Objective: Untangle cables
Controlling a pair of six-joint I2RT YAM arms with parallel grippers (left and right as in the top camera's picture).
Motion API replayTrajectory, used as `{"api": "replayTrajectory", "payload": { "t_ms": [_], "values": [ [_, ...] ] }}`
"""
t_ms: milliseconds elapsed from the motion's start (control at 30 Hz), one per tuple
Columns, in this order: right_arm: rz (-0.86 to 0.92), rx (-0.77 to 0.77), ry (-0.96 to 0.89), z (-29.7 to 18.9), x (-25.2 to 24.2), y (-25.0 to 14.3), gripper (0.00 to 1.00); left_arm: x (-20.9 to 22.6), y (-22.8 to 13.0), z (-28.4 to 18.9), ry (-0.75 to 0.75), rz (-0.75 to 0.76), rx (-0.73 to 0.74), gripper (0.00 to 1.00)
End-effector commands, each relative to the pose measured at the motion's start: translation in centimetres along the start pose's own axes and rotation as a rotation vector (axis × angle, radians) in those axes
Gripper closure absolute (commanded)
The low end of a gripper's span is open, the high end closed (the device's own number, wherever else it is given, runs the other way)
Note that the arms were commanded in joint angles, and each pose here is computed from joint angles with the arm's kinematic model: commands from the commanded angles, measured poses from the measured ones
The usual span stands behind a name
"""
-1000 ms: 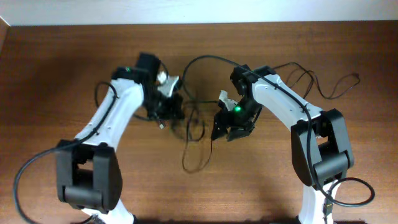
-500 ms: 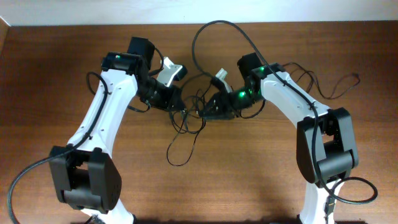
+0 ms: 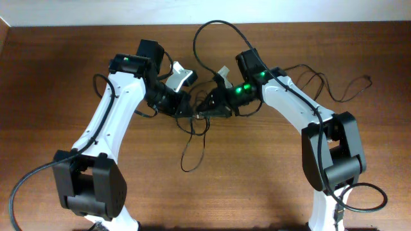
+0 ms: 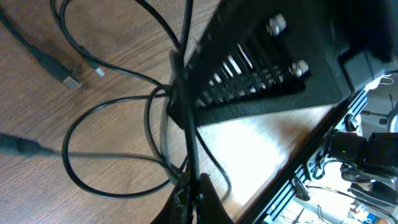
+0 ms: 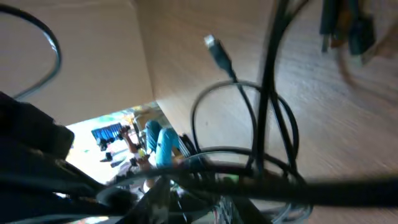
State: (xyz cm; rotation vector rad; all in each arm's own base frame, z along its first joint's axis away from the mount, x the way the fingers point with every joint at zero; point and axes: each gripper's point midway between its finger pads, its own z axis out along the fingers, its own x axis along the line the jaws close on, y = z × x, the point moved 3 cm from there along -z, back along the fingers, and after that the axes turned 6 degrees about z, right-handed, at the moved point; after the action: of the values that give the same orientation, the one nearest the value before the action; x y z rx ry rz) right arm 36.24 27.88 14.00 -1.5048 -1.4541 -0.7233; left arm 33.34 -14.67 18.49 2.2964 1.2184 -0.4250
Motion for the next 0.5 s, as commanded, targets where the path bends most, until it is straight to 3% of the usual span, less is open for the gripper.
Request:
{"api": "replayTrajectory", "payload": {
  "t_ms": [0,133,333,400,433,467],
  "values": [
    [0.076,-0.014,0.007,0.1,0.6,0.5,0.73,-0.6,0.2,-0.3,-0.026,0.015,-0.016,1.0],
    [0.074,-0.022,-0.017,0.7,0.6,0.4,0.73,-0.8,0.3,-0.3,-0.041,0.016,-0.022,1.0],
    [0.12,-0.229,-0.256,1.4,-2.3,2.6,0.74,-1.6,0.6,-0.4,-0.099,0.016,-0.046,1.0],
    [0.119,-0.283,-0.311,0.9,-3.0,3.3,0.84,-1.6,0.5,-0.4,-0.1,0.013,-0.042,1.0],
    [0.126,-0.293,-0.33,0.8,-3.4,3.3,0.96,-1.4,0.3,-0.4,-0.084,0.01,-0.032,1.0],
    [0.142,-0.278,-0.335,0.8,-3.5,3.0,0.96,-0.5,-0.1,-0.3,-0.021,-0.011,-0.004,1.0]
  ]
}}
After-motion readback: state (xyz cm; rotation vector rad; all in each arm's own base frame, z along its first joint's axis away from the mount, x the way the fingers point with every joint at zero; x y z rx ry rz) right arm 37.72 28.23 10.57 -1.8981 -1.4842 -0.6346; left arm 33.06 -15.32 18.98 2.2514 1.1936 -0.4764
